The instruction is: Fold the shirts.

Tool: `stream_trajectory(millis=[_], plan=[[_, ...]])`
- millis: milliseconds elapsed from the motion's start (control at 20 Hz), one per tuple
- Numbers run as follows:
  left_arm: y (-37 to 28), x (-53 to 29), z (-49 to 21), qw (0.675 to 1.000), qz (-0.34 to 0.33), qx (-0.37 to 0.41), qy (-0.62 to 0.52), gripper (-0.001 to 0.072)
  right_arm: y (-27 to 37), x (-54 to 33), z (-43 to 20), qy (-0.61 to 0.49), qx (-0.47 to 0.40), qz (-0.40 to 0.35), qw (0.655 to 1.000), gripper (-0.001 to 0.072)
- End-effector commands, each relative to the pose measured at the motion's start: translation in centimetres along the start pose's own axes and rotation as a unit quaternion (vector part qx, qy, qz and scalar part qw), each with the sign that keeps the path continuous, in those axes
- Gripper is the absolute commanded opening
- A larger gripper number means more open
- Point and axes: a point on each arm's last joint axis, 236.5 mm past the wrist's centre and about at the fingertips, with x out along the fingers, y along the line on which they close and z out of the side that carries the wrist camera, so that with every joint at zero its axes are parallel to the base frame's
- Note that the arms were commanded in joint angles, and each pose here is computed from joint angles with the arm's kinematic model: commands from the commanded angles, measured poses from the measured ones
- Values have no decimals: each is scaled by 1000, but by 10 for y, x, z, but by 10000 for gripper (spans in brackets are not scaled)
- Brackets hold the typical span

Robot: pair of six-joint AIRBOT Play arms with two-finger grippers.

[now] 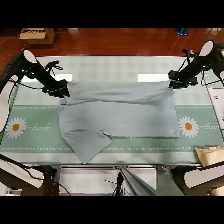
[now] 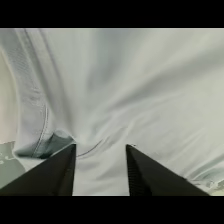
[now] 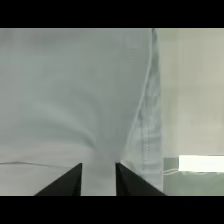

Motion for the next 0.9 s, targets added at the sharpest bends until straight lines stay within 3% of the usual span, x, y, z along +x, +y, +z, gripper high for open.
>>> stream_trajectory(millis=[0, 100, 200, 250, 300, 500, 850], plan=[[4, -19, -11, 1000, -1, -5, 7, 403, -11, -17, -24, 39, -62, -15, 997, 372], [9, -55, -19, 1000, 0, -13, -25, 403, -48, -50, -57, 87, -92, -77, 989, 451], [20, -86, -31, 998, 2, -24, -63, 419, -67, -77, -67, 57, -54, -69, 995, 476], [28, -91, -45, 997, 1, -32, -65, 538, -73, -83, -75, 41, -39, -46, 997, 476], [38, -88, -67, 997, -6, -54, -54, 597, -78, -84, -84, 27, -23, -24, 999, 476], [40, -36, -148, 988, -83, -126, -19, 598, -77, -71, -110, -60, 26, 82, 995, 476], [30, 39, -215, 983, -115, -137, 28, 597, -83, -59, -126, -125, 65, 86, 986, 475]])
